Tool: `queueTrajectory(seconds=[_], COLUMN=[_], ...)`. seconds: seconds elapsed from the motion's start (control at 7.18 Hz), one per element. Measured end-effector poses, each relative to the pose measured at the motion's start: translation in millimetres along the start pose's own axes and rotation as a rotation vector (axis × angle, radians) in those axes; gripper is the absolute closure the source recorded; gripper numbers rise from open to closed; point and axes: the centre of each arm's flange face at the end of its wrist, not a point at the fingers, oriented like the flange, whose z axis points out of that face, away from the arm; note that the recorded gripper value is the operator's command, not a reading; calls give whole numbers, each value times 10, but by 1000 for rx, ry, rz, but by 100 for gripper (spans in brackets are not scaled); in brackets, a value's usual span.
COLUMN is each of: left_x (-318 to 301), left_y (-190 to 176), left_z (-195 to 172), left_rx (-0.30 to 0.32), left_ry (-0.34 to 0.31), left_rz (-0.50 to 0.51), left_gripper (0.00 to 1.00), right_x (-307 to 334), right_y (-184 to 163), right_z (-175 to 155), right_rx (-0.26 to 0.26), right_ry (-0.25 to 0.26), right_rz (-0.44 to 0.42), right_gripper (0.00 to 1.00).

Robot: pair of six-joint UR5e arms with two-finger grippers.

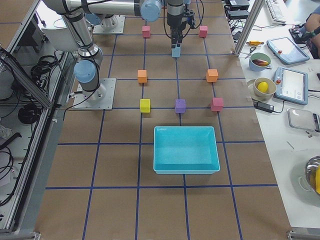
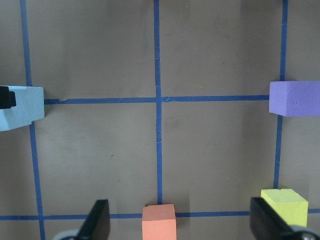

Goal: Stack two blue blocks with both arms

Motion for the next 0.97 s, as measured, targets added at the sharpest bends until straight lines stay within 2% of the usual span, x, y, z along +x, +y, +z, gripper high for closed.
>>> queueTrajectory(seconds=[0.28, 0.56, 0.7, 0.97], left_x=[-275, -927, -1301, -1792], left_y=[-24, -79, -15, 372], left_z=[-524, -1250, -1601, -2280], left_rx=[35, 63, 64, 84], left_ry=[-33, -30, -36, -46], left_rz=[-6, 55, 94, 138], left_gripper=[0, 0, 0, 0], right_x=[-13, -32, -41, -51], right_y=[106, 195, 239, 311], right_z=[10, 10, 18, 38], right_rx=[-2, -2, -10, -40], right_ry=[-1, -5, -6, -3], right_rz=[22, 28, 27, 25], right_gripper=[0, 0, 0, 0])
